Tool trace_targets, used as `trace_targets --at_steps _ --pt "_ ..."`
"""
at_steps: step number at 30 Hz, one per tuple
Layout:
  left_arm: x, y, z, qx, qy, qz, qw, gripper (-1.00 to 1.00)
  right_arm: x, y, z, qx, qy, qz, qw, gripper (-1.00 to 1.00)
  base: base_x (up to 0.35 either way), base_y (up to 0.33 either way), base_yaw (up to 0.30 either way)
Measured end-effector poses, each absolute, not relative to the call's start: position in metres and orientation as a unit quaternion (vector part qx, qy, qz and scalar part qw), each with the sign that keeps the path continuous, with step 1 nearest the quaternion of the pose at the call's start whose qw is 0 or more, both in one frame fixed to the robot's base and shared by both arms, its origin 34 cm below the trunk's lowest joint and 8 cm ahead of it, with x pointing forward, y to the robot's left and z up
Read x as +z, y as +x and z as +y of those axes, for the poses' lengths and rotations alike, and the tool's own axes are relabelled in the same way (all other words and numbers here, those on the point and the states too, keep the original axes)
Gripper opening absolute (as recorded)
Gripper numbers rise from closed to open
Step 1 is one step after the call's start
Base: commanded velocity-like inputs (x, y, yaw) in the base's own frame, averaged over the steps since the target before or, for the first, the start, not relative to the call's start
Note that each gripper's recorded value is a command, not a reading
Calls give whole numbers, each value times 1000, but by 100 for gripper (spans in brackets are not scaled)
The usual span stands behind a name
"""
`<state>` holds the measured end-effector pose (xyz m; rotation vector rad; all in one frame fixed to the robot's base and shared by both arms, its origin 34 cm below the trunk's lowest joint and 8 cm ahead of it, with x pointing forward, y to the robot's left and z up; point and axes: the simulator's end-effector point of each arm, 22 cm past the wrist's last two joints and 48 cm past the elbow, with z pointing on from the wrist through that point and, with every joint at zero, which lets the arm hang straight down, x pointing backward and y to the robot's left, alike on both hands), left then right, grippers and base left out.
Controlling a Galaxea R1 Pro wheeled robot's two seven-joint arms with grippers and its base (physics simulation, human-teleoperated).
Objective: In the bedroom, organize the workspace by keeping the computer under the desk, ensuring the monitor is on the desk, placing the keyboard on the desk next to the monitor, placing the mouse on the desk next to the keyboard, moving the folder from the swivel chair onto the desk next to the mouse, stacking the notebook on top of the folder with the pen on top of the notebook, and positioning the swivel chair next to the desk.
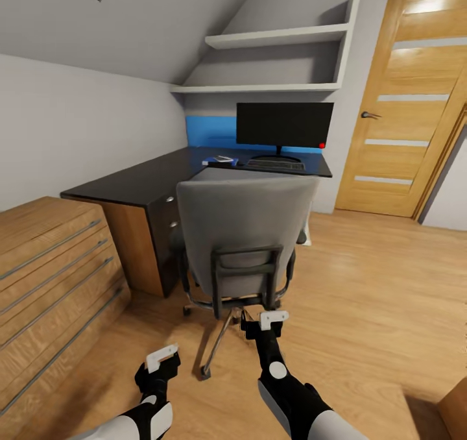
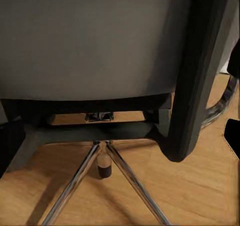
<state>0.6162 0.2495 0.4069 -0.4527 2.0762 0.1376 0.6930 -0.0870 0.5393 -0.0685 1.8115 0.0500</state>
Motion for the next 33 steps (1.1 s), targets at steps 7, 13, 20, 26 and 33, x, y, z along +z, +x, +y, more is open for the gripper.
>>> trace_targets --at_steps 7,13,20,26,33 --pt "407 616 246 53 -185 854 484 100 538 692 -86 22 -33 787 616 100 98 -160 0" --pt "407 616 237 48 -183 855 483 100 539 692 -84 20 -42 785 618 100 15 -23 0" --pt "409 619 223 40 -166 857 487 100 538 691 -83 17 -52 784 618 100 46 -125 0" --pt "412 622 215 38 -140 858 493 100 538 690 -77 18 -65 783 619 100 59 -106 0" --pt "413 623 208 34 -133 858 495 100 536 687 -72 19 -76 782 618 100 9 -15 0"
